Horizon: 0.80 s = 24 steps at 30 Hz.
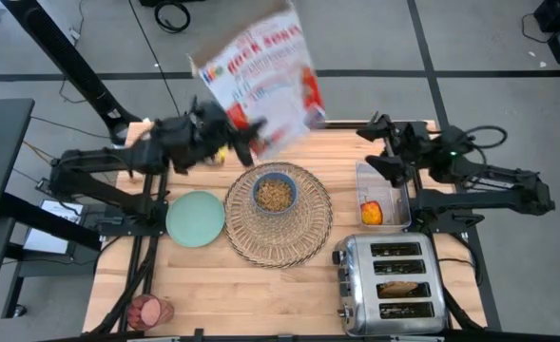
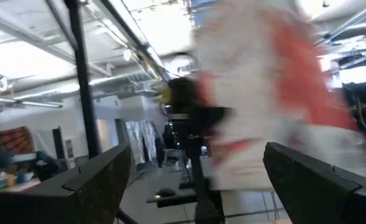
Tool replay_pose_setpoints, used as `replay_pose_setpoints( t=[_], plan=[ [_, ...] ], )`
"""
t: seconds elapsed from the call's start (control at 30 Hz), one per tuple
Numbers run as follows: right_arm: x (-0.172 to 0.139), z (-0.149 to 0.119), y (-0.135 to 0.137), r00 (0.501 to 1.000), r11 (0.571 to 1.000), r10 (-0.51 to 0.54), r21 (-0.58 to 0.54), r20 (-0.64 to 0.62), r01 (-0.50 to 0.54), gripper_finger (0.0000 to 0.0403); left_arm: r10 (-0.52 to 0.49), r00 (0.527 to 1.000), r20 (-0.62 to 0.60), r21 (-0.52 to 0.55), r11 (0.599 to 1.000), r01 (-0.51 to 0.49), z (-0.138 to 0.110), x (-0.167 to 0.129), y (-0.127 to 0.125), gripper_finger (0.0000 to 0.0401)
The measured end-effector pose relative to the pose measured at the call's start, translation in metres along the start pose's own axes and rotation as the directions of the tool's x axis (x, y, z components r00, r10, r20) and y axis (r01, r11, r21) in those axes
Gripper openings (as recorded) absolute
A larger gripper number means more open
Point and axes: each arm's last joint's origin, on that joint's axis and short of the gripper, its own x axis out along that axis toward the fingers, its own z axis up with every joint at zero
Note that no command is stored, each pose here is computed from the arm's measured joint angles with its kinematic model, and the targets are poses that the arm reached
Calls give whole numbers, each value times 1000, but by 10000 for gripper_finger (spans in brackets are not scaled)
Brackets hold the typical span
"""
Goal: Arrange a breakfast setting
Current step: Pour the cereal into the bowl
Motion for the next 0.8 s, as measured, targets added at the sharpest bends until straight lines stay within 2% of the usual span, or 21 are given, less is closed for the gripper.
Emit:
replay_pose_setpoints(
  t=[0.1,0.23,0.33,0.43,0.53,0.67,0.8],
  plan=[
    [-4,3,1,999,999,-32,-17,10,32,368,137,988,-66,43,990,-134,2,-16,15,139],
    [-7,6,1,995,995,-92,-23,47,94,368,175,973,-152,46,984,-170,6,-36,33,139],
    [-7,7,0,989,990,-137,-21,59,138,368,263,936,-233,114,964,-242,0,-45,46,139],
    [-6,5,-2,983,983,-175,-34,61,178,367,381,881,-281,183,922,-340,-3,-57,61,139],
    [-5,4,-4,975,975,-211,-63,66,215,367,442,839,-317,222,895,-387,-5,-70,72,139],
    [-2,1,-8,961,958,-269,-80,67,274,367,489,810,-325,246,870,-427,-23,-87,87,139],
    [2,-1,-12,941,940,-327,-76,89,333,367,571,766,-296,250,820,-514,-55,-109,105,139]
  ],
)
